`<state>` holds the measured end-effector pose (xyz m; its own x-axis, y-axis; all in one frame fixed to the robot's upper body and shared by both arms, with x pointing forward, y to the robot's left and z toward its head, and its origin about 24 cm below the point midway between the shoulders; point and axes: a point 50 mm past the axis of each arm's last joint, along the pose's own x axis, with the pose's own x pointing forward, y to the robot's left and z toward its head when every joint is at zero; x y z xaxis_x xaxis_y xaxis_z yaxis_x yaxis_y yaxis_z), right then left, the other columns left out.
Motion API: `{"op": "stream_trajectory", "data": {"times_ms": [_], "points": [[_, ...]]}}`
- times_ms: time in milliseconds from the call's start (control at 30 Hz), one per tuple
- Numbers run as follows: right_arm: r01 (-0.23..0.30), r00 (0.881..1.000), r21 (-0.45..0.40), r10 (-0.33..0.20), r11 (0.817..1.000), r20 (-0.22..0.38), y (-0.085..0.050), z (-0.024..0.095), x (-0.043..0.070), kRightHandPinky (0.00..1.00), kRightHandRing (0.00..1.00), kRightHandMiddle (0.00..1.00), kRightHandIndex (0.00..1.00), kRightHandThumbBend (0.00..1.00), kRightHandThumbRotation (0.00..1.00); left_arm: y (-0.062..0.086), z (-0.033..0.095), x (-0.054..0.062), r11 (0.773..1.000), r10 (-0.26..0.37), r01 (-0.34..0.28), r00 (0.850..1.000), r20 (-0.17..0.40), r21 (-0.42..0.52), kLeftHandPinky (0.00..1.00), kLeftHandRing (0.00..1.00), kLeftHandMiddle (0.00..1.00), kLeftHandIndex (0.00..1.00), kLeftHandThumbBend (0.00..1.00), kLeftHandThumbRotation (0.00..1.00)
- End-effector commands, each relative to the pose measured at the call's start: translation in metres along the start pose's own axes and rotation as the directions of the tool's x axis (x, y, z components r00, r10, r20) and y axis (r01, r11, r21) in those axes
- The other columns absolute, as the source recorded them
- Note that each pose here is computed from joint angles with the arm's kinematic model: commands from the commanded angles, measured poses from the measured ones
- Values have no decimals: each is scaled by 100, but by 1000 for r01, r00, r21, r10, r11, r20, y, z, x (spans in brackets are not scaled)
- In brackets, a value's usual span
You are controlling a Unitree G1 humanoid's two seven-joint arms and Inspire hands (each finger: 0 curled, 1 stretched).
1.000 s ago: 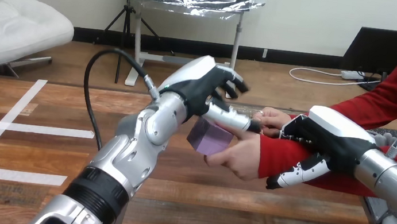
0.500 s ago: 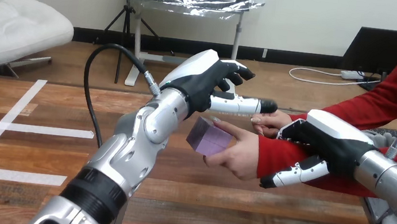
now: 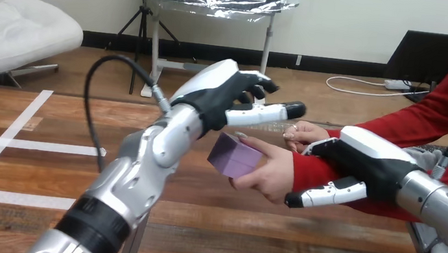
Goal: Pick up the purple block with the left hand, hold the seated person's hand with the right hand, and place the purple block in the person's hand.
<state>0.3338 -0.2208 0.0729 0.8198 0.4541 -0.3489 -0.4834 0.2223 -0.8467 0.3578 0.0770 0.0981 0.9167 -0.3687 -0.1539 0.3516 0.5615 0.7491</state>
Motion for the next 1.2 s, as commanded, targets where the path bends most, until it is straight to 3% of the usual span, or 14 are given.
{"op": "stream_trajectory", "data": {"times_ms": [0, 200, 367, 833, 1033, 1167], "points": [[49, 998, -10, -49, 999, 47, -15, 10, 0, 66, 76, 75, 75, 100, 77, 21, 3, -5, 997, 71, -71, 996, 45, 5, 82, 83, 83, 81, 80, 89], [47, 998, -10, -46, 999, 49, -14, 9, -2, 68, 79, 78, 78, 100, 83, 22, 0, -9, 996, 90, -89, 995, 43, -14, 83, 83, 82, 80, 81, 88], [51, 997, -13, -50, 999, 56, -14, 8, -3, 70, 80, 80, 80, 100, 90, 23, -3, -12, 994, 106, -105, 994, 41, -33, 75, 82, 81, 79, 81, 87], [84, 996, -56, -81, 995, 44, -17, 8, -8, 76, 85, 86, 86, 100, 100, 21, -8, -26, 985, 146, -139, 988, 57, -101, 69, 79, 79, 78, 81, 84], [128, 991, -59, -125, 990, 53, -20, 10, -9, 87, 88, 89, 88, 100, 100, 19, -9, -37, 978, 165, -154, 984, 70, -140, 67, 79, 79, 78, 81, 83], [205, 978, -55, -202, 977, 57, -21, 11, -11, 90, 88, 89, 88, 100, 100, 16, -11, -46, 970, 187, -169, 978, 91, -172, 67, 79, 79, 78, 79, 82]]}}
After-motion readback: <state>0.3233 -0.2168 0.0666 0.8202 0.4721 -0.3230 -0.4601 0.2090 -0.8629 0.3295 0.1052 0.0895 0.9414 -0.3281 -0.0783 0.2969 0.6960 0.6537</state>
